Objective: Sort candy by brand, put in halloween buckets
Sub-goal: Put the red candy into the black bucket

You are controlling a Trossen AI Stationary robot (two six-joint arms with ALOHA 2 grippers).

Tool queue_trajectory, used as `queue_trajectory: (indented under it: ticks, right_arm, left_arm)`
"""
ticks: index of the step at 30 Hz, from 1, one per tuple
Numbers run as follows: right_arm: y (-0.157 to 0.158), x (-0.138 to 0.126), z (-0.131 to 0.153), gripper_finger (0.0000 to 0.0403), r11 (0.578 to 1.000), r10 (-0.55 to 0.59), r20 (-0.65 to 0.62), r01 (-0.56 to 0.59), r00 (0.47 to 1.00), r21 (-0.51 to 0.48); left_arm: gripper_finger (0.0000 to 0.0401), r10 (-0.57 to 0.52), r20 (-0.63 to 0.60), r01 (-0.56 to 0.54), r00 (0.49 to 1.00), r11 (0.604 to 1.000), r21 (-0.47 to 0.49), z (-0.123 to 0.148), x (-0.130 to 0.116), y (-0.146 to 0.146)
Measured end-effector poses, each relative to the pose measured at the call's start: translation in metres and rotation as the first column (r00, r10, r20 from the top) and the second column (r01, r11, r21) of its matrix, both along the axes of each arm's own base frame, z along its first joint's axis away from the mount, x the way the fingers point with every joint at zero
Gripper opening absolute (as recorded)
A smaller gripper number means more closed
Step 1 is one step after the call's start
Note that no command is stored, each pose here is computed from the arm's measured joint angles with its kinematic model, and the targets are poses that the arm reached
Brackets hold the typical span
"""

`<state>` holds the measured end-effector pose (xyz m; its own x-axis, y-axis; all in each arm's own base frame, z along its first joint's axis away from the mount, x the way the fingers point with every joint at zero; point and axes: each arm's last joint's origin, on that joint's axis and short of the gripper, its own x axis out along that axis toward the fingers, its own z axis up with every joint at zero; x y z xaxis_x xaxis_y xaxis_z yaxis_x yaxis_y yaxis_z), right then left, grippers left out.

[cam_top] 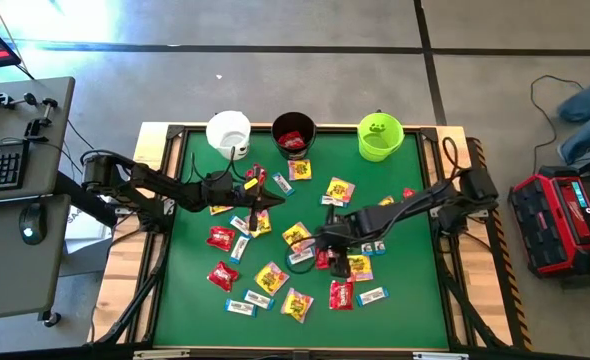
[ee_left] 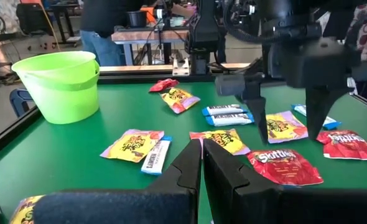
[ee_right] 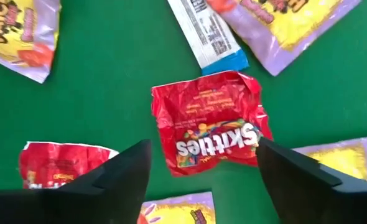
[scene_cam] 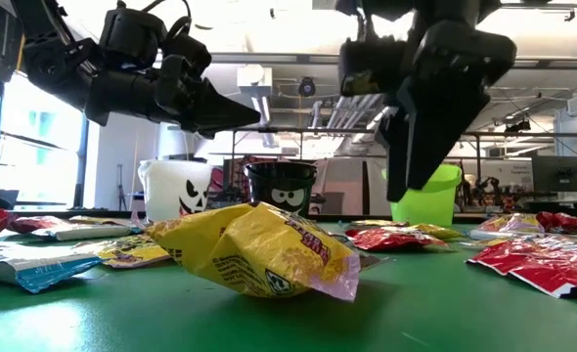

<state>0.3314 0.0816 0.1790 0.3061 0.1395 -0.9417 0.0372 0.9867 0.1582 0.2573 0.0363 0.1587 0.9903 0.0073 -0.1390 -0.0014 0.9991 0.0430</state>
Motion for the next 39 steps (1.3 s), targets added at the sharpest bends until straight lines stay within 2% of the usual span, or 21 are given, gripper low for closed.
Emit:
queue_trajectory:
  ticks: [5,11,20,27,30,39]
  right_arm:
    - [0.001,0.002,-0.012,0.0300,1.000,0.027,-0.037,-0.028,0.999,-0.003]
    - [-0.001,0.003,-0.014,0.0300,0.991,0.077,-0.018,-0.078,0.997,-0.113]
    - [-0.001,0.003,-0.014,0.0300,0.990,0.093,-0.019,-0.094,0.996,-0.108]
    - [-0.005,0.007,-0.033,0.0299,0.985,0.108,-0.077,-0.117,0.991,-0.126]
    - [-0.010,0.008,-0.034,0.0285,0.984,0.090,-0.076,-0.101,0.993,-0.145]
    - [-0.048,0.013,-0.031,0.0195,0.967,-0.009,-0.065,-0.007,0.998,-0.253]
  left_arm:
    - [0.0007,0.000,-0.001,0.000,1.000,1.000,0.000,0.000,0.000,0.000]
    - [0.0007,0.000,-0.021,0.000,1.000,1.000,-0.005,-0.002,0.000,0.000]
    - [0.0007,0.000,-0.036,0.000,0.999,1.000,-0.008,-0.003,0.000,0.000]
    - [0.0007,0.004,-0.049,-0.005,0.999,1.000,-0.014,-0.005,-0.001,0.000]
    - [0.0007,0.004,-0.051,-0.005,0.999,1.000,-0.014,-0.005,-0.001,0.000]
    - [0.0007,0.011,-0.055,-0.012,0.998,1.000,-0.012,-0.005,-0.001,0.000]
